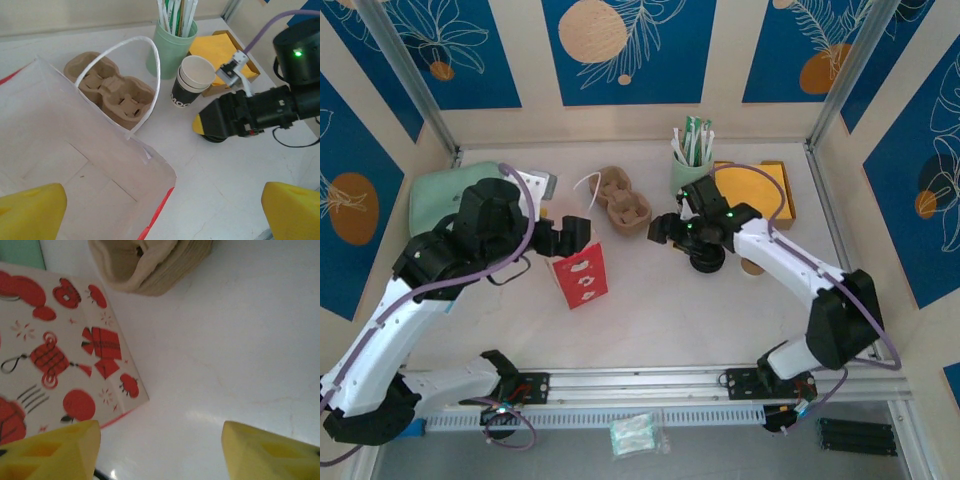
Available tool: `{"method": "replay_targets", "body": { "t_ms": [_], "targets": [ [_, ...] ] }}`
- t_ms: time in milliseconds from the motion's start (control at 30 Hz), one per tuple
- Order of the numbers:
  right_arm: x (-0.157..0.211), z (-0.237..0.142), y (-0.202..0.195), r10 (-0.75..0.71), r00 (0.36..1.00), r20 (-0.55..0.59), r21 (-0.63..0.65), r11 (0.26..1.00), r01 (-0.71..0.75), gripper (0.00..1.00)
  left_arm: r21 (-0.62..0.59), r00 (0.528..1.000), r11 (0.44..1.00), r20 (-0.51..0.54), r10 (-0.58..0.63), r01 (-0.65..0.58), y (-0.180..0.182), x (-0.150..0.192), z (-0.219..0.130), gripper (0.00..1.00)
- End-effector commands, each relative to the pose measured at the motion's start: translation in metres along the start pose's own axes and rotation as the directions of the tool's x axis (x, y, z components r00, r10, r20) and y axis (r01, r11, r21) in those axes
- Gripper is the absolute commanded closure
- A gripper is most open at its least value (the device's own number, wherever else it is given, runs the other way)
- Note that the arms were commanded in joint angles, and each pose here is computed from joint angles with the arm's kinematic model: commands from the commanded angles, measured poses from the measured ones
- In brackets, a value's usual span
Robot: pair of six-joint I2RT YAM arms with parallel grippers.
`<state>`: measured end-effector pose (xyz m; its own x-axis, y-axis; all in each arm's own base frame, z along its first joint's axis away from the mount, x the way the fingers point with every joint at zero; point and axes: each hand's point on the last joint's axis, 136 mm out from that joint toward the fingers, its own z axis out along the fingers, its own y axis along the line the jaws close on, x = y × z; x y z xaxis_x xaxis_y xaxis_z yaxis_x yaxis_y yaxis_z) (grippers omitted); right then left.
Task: Pack the takeout coffee
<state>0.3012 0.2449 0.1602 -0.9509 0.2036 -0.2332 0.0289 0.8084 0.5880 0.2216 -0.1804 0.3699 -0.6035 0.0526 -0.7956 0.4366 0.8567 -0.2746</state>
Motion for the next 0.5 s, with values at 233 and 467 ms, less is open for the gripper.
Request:
{"method": "replay_targets", "body": {
  "t_ms": [233, 467],
  "targets": [
    [-0.039, 0.047, 0.013, 0.070, 0.995, 0.077, 0.080, 0.994, -0.076, 0.55, 0.075, 0.998, 0.996, 0.033, -0.054, 0.051, -0.013, -0.005, 0.013, 0.00],
    [-0.046, 0.069, 0.015, 0.071, 0.995, 0.068, 0.138, 0.987, -0.080, 0.60, 0.103, 0.998, 0.994, 0.033, -0.050, 0.047, -0.018, -0.007, 0.014, 0.01]
  ]
}}
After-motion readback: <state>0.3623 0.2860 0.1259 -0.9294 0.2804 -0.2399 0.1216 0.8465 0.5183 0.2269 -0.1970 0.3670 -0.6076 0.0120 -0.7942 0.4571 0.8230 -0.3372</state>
